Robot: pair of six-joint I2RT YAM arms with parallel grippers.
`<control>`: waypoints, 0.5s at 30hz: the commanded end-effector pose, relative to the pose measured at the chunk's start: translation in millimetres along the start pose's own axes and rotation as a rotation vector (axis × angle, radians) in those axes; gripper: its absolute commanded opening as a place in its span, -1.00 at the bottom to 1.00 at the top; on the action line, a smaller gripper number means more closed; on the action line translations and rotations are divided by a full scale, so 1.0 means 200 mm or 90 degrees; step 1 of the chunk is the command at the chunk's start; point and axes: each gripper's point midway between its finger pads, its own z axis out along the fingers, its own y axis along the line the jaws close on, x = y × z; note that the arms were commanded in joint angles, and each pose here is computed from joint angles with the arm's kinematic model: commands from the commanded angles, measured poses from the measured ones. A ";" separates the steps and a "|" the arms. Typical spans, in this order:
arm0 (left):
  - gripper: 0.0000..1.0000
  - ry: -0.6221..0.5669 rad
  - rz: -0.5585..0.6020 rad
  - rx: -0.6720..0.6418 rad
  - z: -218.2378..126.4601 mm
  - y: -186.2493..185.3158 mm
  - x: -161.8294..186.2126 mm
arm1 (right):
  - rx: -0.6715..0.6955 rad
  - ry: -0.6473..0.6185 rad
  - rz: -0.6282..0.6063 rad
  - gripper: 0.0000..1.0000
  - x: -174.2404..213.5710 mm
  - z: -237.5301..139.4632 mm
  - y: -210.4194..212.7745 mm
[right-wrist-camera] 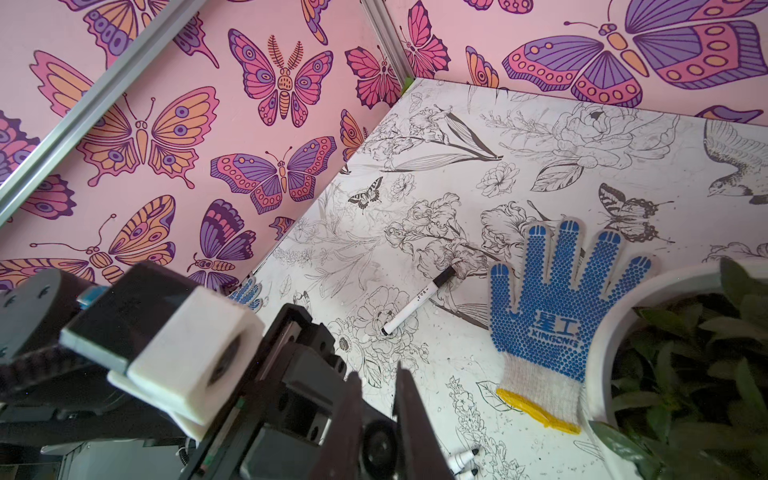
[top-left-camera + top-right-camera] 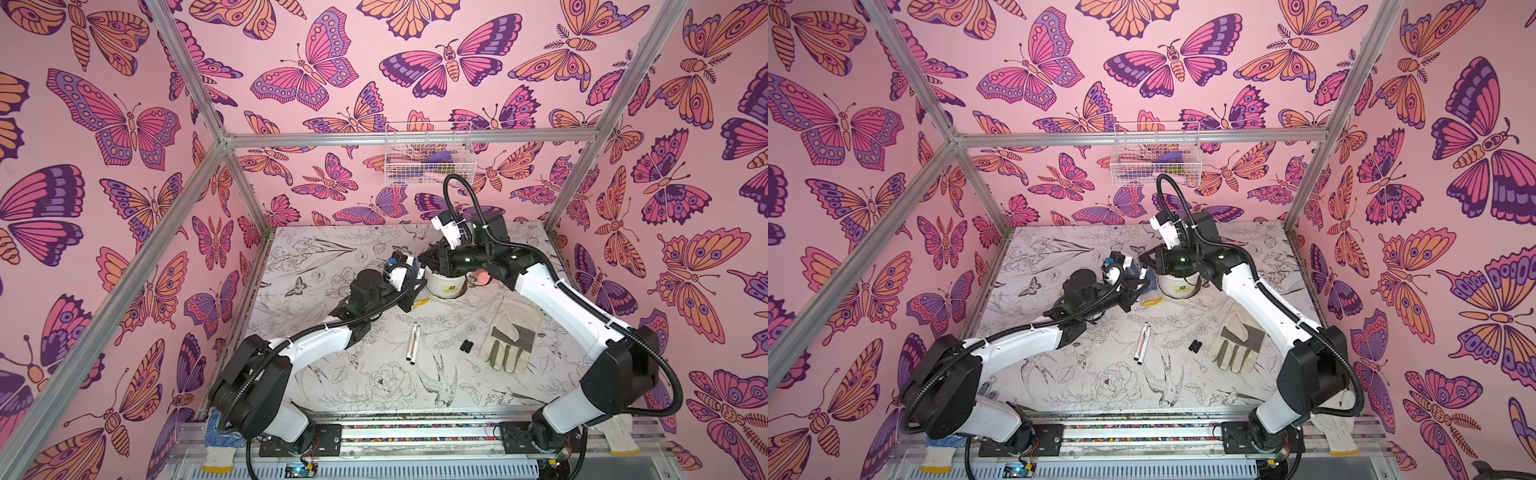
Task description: Insert the pens into the pen caps
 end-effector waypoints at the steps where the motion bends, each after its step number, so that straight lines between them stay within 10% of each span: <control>1: -1.00 -0.452 0.090 -0.028 -0.43 -0.14 -1.06 | 0.042 0.324 0.239 -1.00 0.77 -0.04 -0.11; 15: -1.00 -0.356 0.062 -0.015 -0.24 -0.23 -0.73 | 0.009 0.331 0.233 -1.00 0.75 0.02 -0.03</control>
